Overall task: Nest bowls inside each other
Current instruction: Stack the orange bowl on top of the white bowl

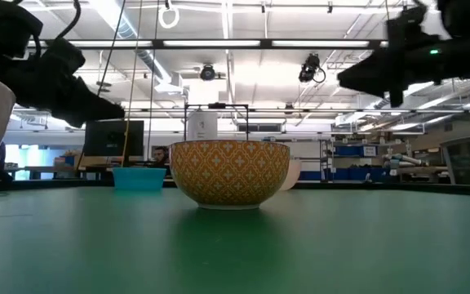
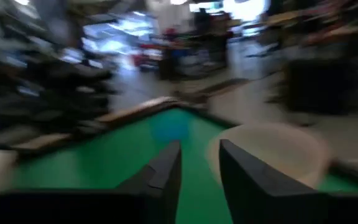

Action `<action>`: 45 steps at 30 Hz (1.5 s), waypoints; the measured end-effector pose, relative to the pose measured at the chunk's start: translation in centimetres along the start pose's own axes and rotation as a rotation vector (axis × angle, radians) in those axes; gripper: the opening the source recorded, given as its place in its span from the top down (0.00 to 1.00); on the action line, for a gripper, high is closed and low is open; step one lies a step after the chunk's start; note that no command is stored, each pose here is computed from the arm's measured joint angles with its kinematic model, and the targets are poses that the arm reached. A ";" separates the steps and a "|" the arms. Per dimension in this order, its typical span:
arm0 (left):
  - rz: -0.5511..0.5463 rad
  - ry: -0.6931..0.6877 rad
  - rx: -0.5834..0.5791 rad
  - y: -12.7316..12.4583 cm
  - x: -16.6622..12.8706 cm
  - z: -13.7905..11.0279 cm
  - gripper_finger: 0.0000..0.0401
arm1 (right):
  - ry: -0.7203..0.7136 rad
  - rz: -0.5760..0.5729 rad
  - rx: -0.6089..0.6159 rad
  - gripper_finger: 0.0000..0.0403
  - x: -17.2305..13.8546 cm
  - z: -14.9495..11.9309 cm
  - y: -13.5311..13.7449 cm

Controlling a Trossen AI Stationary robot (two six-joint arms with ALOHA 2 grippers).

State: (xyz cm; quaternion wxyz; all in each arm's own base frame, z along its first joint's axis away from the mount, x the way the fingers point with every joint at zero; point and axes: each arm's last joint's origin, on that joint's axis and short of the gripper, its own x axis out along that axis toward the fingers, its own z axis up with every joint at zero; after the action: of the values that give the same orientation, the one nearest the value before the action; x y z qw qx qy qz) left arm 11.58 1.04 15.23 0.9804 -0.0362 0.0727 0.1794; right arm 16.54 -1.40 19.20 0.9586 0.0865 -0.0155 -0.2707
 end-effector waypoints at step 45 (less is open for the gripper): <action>-0.040 -0.114 0.172 -0.9 1.4 2.7 0.63 | 0.735 0.236 -0.406 0.97 20.9 1.5 4.5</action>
State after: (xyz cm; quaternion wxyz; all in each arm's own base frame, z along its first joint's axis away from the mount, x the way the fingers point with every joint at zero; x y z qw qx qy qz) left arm 13.51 0.92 17.68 0.9858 0.0570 0.0312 0.1547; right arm 36.54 -8.79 21.14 0.9224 -0.0156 0.3704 -0.1079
